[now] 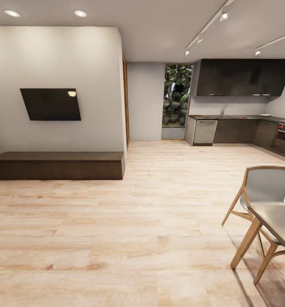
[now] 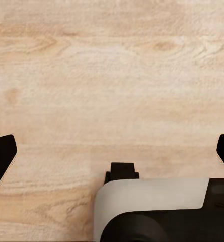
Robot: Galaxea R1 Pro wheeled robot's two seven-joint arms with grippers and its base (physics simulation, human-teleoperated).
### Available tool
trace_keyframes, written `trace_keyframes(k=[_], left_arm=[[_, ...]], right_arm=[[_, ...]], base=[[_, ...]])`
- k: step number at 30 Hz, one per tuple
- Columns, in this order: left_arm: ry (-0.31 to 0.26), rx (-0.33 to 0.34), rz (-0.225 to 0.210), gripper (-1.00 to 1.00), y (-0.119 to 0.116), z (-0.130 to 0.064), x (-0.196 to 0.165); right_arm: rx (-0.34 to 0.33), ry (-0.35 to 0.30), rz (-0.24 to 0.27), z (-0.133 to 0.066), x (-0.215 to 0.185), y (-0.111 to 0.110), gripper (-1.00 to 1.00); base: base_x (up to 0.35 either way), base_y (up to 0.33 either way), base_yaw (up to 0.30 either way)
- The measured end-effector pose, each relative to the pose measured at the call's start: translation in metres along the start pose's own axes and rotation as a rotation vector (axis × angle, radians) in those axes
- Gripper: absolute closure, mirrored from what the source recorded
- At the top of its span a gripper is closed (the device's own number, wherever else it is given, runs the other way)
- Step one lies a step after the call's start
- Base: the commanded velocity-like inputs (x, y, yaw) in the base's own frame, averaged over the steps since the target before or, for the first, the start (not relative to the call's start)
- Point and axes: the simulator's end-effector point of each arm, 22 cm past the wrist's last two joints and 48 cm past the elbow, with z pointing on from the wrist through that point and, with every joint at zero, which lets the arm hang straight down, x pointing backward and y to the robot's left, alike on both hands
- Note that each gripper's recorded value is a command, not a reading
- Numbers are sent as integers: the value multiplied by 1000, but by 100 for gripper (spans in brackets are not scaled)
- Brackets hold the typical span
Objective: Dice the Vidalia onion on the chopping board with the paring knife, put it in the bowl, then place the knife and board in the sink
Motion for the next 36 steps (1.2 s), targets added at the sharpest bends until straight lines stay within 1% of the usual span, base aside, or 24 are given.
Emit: trace_keyframes(k=[36], left_arm=[[1,0,0,-100,0,0,0]], right_arm=[[0,0,0,0,0,0,-100]], base=[[305,0,0]])
